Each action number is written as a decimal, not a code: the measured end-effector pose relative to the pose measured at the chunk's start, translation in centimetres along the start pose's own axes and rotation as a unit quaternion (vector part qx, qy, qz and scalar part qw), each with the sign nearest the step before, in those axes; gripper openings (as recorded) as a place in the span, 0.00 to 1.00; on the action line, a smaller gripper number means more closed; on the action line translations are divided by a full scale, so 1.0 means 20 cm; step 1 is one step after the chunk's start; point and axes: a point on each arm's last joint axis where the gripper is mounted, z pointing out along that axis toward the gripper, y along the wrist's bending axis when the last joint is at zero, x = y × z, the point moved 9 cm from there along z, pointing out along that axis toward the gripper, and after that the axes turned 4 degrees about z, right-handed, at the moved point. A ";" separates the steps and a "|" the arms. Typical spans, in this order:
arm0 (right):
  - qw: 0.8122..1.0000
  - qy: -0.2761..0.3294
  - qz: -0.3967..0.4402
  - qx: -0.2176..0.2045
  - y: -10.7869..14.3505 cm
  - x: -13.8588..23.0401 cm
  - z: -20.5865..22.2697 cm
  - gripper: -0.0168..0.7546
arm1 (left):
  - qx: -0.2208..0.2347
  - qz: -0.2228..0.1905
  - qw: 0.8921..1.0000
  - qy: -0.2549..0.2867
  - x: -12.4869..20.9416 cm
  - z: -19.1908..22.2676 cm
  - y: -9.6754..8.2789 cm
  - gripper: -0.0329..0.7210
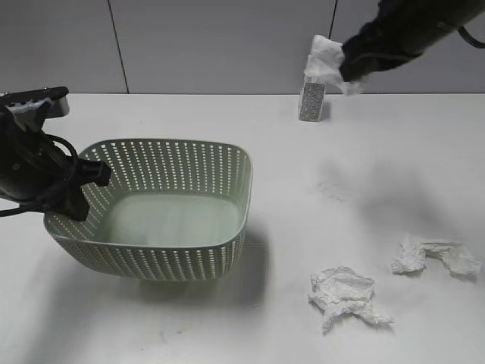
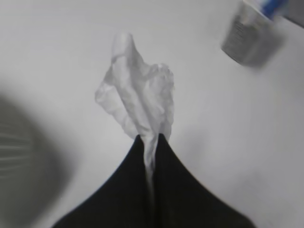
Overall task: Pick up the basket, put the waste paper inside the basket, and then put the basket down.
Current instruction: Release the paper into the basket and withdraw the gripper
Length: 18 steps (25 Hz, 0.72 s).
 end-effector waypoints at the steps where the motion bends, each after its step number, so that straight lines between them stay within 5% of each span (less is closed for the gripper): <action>1: 1.000 -0.007 -0.016 -0.019 0.12 -0.02 -0.02 0.05 | -0.002 0.002 1.000 0.000 0.00 0.00 0.00 0.05; 5: 0.994 -0.005 -0.062 -0.092 0.53 -0.02 0.00 0.05 | -0.003 0.004 1.000 0.000 0.00 0.00 0.01 0.05; 9: 0.985 0.025 -0.096 -0.139 0.81 0.07 0.09 0.09 | -0.003 0.004 1.000 0.000 0.00 0.00 0.01 0.05; 11: 0.982 0.042 -0.106 -0.151 0.89 0.12 0.15 0.22 | -0.003 0.004 1.000 0.000 0.00 0.00 0.01 0.05; 16: 0.979 0.075 -0.103 -0.156 0.93 0.21 0.27 0.77 | -0.004 0.004 1.000 0.000 0.00 0.00 0.01 0.05; 18: 0.980 0.079 -0.111 -0.144 0.91 0.20 0.26 0.83 | -0.004 0.004 1.000 0.000 0.00 0.00 0.01 0.05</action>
